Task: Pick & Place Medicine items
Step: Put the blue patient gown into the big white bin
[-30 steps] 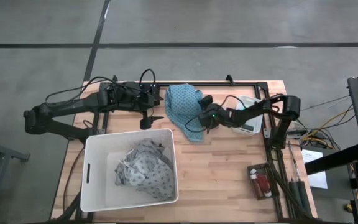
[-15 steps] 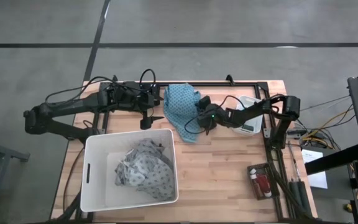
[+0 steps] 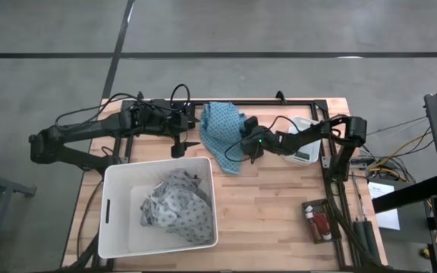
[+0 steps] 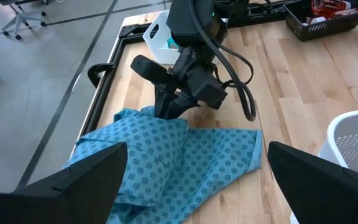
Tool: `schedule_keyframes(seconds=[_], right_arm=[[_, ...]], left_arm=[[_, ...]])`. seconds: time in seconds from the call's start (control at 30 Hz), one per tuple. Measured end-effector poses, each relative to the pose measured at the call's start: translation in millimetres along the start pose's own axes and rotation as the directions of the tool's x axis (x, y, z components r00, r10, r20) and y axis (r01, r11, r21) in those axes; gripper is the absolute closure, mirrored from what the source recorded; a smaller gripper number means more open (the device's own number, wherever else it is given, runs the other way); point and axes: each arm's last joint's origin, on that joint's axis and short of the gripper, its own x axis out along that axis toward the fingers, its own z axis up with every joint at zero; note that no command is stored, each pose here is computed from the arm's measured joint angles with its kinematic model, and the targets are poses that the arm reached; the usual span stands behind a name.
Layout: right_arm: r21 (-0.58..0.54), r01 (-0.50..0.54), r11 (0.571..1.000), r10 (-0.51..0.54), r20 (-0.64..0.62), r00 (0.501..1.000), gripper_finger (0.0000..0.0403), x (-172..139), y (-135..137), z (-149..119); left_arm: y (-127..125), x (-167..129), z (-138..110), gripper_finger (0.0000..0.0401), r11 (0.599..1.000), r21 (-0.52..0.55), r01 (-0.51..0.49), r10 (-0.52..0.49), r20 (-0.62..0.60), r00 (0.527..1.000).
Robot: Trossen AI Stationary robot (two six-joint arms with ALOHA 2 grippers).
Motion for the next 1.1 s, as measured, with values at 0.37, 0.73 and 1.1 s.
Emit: schedule_keyframes(seconds=[0.37,0.73,1.1], right_arm=[[-0.002,0.03,1.0,-0.03,-0.037,0.999,0.0388,-2.1,-2.0,0.0],[0.071,0.041,0.997,-0.037,-0.048,0.998,0.0389,-40.6,-24.7,4.9],[0.34,-0.237,0.91,0.22,0.089,0.971,0.039,-107.9,-14.1,17.8]], left_arm=[[-0.1,0.0,0.0,0.0008,1.0,0.0,0.0,0.0,0.0,1.0],[-0.1,0.0,0.0,0.0008,1.0,0.0,0.0,0.0,0.0,1.0],[-0.1,0.0,0.0,0.0008,1.0,0.0,0.0,0.0,0.0,1.0]])
